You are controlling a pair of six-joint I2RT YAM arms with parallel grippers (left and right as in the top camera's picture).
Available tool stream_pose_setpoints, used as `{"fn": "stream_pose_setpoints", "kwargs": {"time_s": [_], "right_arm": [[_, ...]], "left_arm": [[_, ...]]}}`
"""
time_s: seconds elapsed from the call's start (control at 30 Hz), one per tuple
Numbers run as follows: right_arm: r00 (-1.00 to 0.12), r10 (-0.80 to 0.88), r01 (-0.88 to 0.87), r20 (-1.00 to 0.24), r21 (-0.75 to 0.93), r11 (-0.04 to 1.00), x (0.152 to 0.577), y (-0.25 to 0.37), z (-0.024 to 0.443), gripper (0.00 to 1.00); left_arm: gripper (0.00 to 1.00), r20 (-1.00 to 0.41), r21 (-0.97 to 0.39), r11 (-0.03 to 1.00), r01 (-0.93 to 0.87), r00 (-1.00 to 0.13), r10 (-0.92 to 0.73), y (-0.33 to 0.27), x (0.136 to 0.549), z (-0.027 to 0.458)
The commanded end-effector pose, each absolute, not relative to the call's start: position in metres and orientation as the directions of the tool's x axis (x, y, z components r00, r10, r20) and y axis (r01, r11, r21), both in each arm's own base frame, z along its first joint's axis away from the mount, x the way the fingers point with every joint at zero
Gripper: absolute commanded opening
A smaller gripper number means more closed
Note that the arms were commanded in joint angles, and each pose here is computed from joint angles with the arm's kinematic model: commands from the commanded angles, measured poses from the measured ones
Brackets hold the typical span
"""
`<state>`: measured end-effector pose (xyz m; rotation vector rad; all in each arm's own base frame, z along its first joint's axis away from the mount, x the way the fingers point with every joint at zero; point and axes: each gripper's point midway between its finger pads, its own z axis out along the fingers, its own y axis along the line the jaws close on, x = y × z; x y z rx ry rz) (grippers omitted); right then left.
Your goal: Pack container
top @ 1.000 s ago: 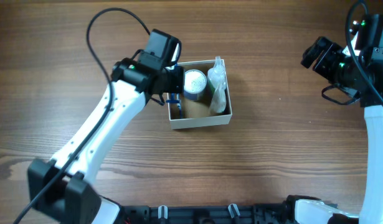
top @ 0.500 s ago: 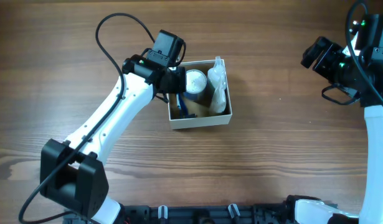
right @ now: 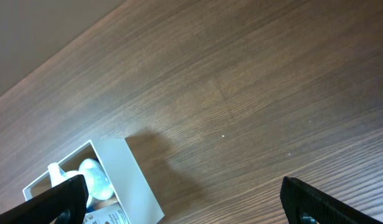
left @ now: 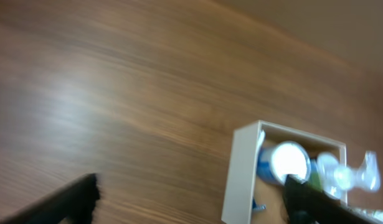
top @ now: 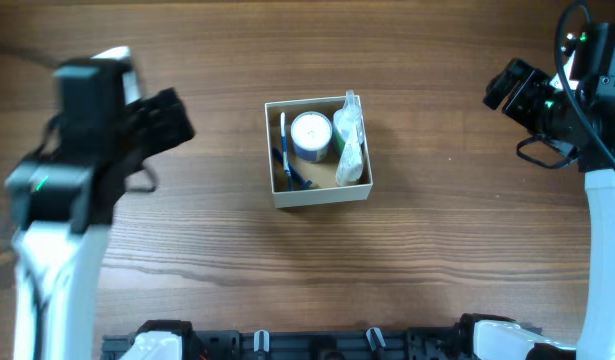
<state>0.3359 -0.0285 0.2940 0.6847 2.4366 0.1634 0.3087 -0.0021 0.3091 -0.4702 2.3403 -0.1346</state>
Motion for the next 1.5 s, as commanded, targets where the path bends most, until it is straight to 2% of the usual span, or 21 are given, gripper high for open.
{"fn": "stream_pose_setpoints", "kwargs": {"time_s": [0.0,0.17,0.47,0.7,0.8,0.93,1.07,1.17,1.47], "right_arm": [[-0.686,0.52,0.438,-0.509,0.282,0.853,0.338,-0.027,0.295,1.0],[-0.685,0.52,0.438,-0.509,0.282,0.853,0.338,-0.027,0.295,1.0],[-0.667,0.516,0.423,-0.538,0.296,0.856,0.33,-0.025,0.308,1.0],[-0.598,0.443,0.267,-0.668,0.355,0.896,0.286,0.008,0.365,1.0],[-0.527,0.379,0.245,-0.761,0.291,0.925,0.263,-0.003,0.388,1.0],[-0.462,0.202,0.132,-0.863,0.159,0.979,0.239,-0.005,0.401,1.0],[-0.364,0.121,0.073,-0.924,0.101,0.992,0.227,-0.004,0.388,1.0],[-0.302,0.124,0.064,-0.945,0.11,0.992,0.221,-0.003,0.357,1.0],[-0.272,0.128,0.028,-0.954,0.125,0.992,0.201,0.002,0.249,1.0]], "left_arm": [[1.0,-0.659,-0.217,0.899,-0.381,-0.622,-0.423,0.026,0.283,0.318],[1.0,-0.642,-0.208,0.882,-0.423,-0.622,-0.449,0.036,0.258,0.318],[1.0,-0.642,-0.208,0.882,-0.422,-0.621,-0.449,0.036,0.257,0.319],[1.0,-0.642,-0.208,0.882,-0.422,-0.621,-0.449,0.036,0.257,0.319],[1.0,-0.642,-0.208,0.882,-0.422,-0.621,-0.449,0.036,0.257,0.319],[1.0,-0.642,-0.208,0.882,-0.422,-0.621,-0.449,0.036,0.257,0.319],[1.0,-0.643,-0.208,0.882,-0.422,-0.621,-0.449,0.036,0.257,0.319],[1.0,-0.642,-0.208,0.882,-0.422,-0.621,-0.449,0.036,0.257,0.319],[1.0,-0.643,-0.208,0.882,-0.422,-0.621,-0.449,0.036,0.257,0.319]]}}
